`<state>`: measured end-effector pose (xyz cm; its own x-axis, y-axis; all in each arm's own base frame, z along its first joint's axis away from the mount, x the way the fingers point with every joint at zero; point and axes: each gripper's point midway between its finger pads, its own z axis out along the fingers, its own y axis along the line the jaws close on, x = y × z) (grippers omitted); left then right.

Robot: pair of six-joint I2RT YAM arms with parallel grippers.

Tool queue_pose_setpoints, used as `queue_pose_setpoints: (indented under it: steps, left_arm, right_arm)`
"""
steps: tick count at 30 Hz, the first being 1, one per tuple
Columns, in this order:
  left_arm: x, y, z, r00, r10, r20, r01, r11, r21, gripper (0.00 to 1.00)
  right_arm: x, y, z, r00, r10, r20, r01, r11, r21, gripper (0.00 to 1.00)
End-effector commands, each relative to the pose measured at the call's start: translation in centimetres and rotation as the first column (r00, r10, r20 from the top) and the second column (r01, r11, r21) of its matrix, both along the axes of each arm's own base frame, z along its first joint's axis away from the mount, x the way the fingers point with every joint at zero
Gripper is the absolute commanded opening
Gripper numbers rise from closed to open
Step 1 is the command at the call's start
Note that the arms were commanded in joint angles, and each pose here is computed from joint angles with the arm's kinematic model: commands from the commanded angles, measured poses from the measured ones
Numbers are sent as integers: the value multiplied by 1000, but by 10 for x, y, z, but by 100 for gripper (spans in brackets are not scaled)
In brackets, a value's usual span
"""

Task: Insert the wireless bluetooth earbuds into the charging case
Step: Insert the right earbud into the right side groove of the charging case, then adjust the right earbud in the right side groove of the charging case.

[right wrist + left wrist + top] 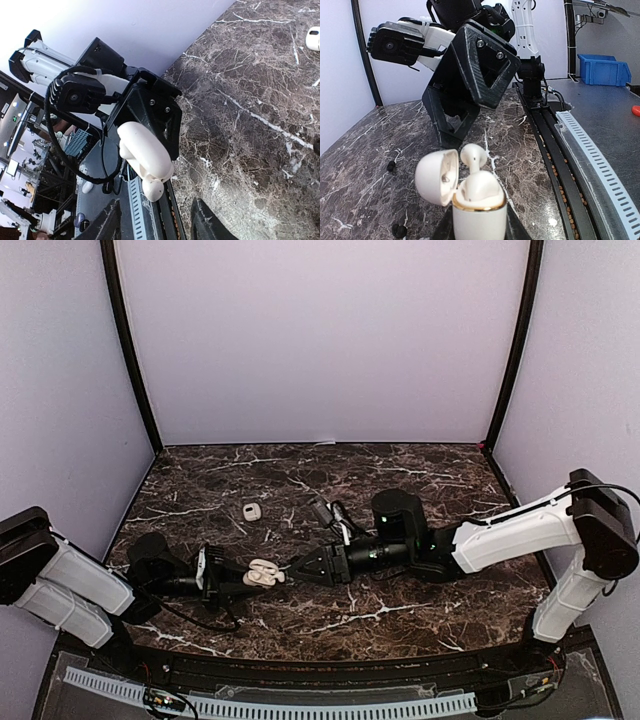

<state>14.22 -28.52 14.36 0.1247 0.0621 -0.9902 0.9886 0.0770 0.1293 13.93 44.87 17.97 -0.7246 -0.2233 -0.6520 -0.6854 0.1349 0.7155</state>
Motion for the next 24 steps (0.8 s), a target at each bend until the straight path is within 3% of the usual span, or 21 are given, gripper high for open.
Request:
queue_pose_setpoints:
  steps: [1,6,19,24]
  left_arm:
    - [-3,-3,15,999,-30,38,32,999,-41,8]
    - [-4,-3,14,999,-30,37,32,999,-39,8]
    - [-4,-4,12,999,-43,32,44,999,-32,8]
    - [-4,-4,12,998,-44,33,45,998,-32,8]
  right_arm:
    - [2,-1,10,1000,-5,14,5,999,41,40]
    - [2,1,11,999,6,38,-7,999,35,20]
    - [-9,18,14,996,75,47,-76,996,38,18]
    - [-10,22,8,996,85,40,-86,996,24,13]
